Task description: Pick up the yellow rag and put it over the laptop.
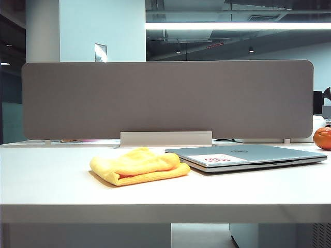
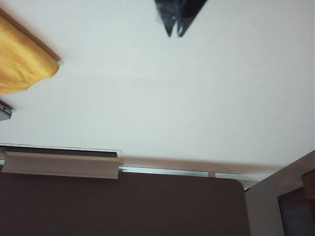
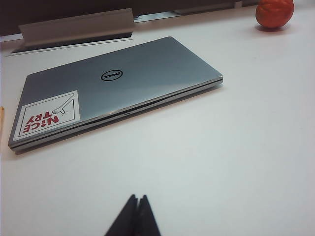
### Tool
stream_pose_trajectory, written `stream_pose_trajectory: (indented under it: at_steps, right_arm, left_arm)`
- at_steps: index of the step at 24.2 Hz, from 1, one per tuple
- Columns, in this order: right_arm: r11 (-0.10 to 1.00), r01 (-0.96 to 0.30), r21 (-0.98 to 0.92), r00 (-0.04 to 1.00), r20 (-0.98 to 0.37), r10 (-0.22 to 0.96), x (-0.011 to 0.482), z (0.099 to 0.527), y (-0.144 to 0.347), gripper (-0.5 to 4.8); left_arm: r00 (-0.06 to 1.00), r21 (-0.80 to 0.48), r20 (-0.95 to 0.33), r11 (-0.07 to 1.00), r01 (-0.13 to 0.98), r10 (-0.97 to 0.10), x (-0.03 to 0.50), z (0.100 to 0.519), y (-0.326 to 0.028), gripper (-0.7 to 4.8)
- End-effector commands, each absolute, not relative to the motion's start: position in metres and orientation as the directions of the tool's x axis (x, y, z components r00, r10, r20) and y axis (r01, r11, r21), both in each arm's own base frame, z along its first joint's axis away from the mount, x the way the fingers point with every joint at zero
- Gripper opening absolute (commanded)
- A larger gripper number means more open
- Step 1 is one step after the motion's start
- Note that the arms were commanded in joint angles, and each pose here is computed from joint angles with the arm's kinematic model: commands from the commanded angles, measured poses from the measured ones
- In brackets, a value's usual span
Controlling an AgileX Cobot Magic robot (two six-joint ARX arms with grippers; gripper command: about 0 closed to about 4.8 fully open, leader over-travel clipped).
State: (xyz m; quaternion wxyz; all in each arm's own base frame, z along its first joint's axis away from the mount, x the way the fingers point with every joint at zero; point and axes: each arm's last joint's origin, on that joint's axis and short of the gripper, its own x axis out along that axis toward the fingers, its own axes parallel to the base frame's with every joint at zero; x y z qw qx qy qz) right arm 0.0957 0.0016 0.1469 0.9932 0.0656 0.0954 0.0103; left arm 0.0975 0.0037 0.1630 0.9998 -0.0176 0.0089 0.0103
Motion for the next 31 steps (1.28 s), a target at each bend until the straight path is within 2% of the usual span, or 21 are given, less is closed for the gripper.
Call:
stream_pose_trajectory:
  at_steps: [1, 17, 19, 21, 23, 26, 29, 31]
  right_arm:
    - [0.991, -0.011, 0.132, 0.983, -0.18, 0.035, 0.096, 0.146, 0.002, 0.0]
    - [0.99, -0.033, 0.137, 0.983, -0.176, 0.057, 0.096, 0.147, 0.002, 0.0]
    - [0.972, -0.11, 0.208, 0.976, -0.164, 0.146, 0.096, 0.148, 0.005, 0.0]
    - [0.929, -0.268, 0.257, 0.94, -0.141, 0.31, 0.095, 0.15, 0.01, 0.0]
    - [0.886, -0.38, 0.267, 0.899, -0.119, 0.421, 0.094, 0.152, 0.013, 0.0]
    - [0.803, -0.507, 0.313, 0.828, -0.079, 0.555, 0.092, 0.155, 0.017, 0.0]
    - [0.684, -0.64, 0.351, 0.71, -0.073, 0.701, 0.089, 0.155, 0.021, 0.0]
    - [0.653, -0.67, 0.353, 0.677, -0.07, 0.733, 0.088, 0.155, 0.022, -0.01]
  left_arm:
    - [1.0, -0.035, -0.01, 0.999, -0.022, 0.022, 0.097, 0.165, 0.004, -0.06]
    - [1.0, -0.035, -0.01, 0.999, -0.022, 0.022, 0.097, 0.165, 0.004, -0.06]
    - [1.0, -0.035, -0.01, 0.999, -0.022, 0.022, 0.097, 0.165, 0.004, -0.06]
    - [1.0, -0.035, -0.01, 0.999, -0.022, 0.022, 0.097, 0.165, 0.004, -0.06]
    - [1.0, -0.035, -0.01, 0.999, -0.022, 0.021, 0.097, 0.165, 0.004, -0.06]
    - [1.0, -0.035, -0.012, 0.999, -0.022, 0.022, 0.097, 0.164, 0.004, -0.06]
    - [1.0, -0.035, -0.012, 0.999, -0.022, 0.021, 0.097, 0.164, 0.004, -0.06]
    - [1.0, -0.035, 0.003, 0.999, -0.021, 0.021, 0.097, 0.166, 0.004, -0.06]
